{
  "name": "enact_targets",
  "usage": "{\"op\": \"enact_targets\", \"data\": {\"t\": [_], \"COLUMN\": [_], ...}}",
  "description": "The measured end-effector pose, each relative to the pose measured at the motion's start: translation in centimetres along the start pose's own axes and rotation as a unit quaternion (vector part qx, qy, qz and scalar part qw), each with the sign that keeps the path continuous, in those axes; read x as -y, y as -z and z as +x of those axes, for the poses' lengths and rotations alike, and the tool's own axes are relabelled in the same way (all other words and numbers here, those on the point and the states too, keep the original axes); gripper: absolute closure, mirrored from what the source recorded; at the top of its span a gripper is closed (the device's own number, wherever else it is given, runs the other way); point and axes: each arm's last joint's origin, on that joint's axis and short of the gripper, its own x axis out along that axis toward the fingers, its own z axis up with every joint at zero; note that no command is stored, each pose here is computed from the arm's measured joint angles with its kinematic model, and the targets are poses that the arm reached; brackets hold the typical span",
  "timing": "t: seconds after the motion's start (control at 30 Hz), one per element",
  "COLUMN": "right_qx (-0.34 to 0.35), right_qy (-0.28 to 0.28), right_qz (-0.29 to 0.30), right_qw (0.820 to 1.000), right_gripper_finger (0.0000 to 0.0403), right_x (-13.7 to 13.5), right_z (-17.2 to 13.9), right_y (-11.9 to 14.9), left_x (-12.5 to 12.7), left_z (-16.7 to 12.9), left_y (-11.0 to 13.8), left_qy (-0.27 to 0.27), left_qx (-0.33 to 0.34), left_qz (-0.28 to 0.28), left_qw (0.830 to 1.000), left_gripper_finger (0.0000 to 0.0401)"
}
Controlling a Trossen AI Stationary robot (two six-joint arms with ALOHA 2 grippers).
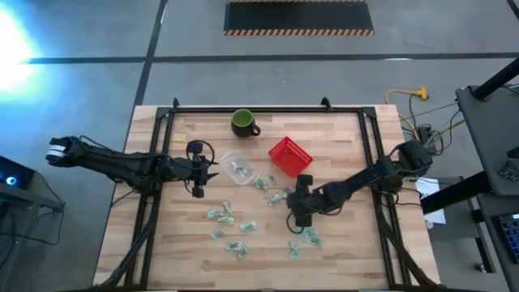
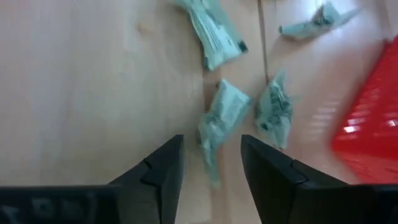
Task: Pick and place items into bin
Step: Put the stevia packet into the red bin
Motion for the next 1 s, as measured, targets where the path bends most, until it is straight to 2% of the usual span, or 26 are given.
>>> {"op": "enact_targets", "data": {"t": [0.17, 0.43, 0.73, 1.0], "right_qx": [-0.001, 0.002, 0.009, 0.053], "right_qy": [0.002, 0.001, -0.002, -0.012], "right_qz": [-0.001, -0.021, -0.026, -0.027], "right_qw": [1.0, 1.0, 1.0, 0.998], "right_gripper_finger": [0.0287, 0.0387, 0.0394, 0.0394], "right_x": [0.2, 0.3, 0.3, 0.3], "right_z": [0.0, -0.2, -0.6, -3.2], "right_y": [0.0, -0.1, -0.4, -1.1], "left_x": [0.0, 0.0, 0.0, 0.0], "left_z": [0.0, 0.0, 0.0, 0.0], "left_y": [0.0, 0.0, 0.0, 0.0], "left_qy": [0.0, 0.0, 0.0, 0.0], "left_qx": [0.0, 0.0, 0.0, -0.001], "left_qz": [0.0, 0.0, 0.0, 0.001], "left_qw": [1.0, 1.0, 1.0, 1.0], "left_gripper_finger": [0.0261, 0.0261, 0.0261, 0.0261]}}
